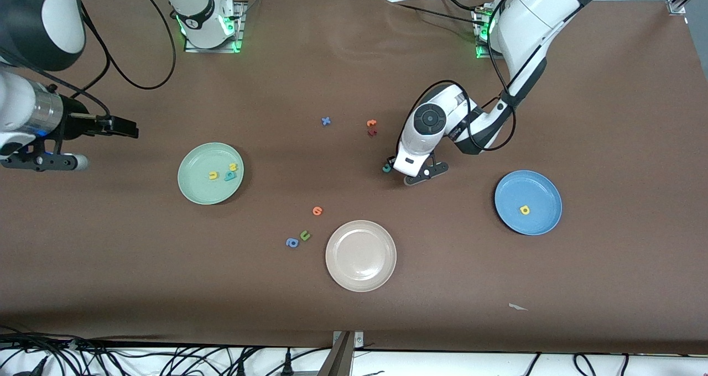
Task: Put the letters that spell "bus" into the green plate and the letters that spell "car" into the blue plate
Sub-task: 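Grasp a teal letter with the left gripper while the right gripper retracts, then carry the teal letter to the blue plate with the left gripper and release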
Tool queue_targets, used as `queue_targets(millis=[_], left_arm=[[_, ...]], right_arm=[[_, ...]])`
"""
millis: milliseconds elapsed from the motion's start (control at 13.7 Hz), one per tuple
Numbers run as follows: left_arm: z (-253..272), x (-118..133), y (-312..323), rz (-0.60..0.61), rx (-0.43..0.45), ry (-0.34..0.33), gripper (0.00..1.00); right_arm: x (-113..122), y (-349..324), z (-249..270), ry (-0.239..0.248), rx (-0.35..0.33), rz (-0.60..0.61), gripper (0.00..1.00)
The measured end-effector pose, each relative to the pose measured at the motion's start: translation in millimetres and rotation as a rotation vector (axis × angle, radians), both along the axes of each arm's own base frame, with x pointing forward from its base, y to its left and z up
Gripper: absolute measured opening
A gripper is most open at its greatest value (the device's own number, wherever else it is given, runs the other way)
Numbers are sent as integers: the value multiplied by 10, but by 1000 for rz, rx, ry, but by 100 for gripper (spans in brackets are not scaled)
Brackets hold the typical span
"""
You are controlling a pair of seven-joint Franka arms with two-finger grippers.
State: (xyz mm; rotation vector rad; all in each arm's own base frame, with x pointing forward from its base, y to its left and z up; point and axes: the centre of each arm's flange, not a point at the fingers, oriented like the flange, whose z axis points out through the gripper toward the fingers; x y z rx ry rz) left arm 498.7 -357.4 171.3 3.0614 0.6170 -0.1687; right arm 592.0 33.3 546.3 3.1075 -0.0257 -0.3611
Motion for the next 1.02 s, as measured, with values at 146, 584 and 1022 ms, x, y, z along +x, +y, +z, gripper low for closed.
queue_targets(millis=[146, 584, 1022], left_arm=[[0, 1, 1, 0, 1, 0, 44], [7, 47, 35, -15, 13, -19, 38], [16, 58, 33, -14, 12, -22, 19]], right_arm=[[-112, 115, 222, -12, -15, 43, 100], [-426, 85, 366, -77, -29, 92, 100], [-380, -439, 324, -90, 38, -74, 100]])
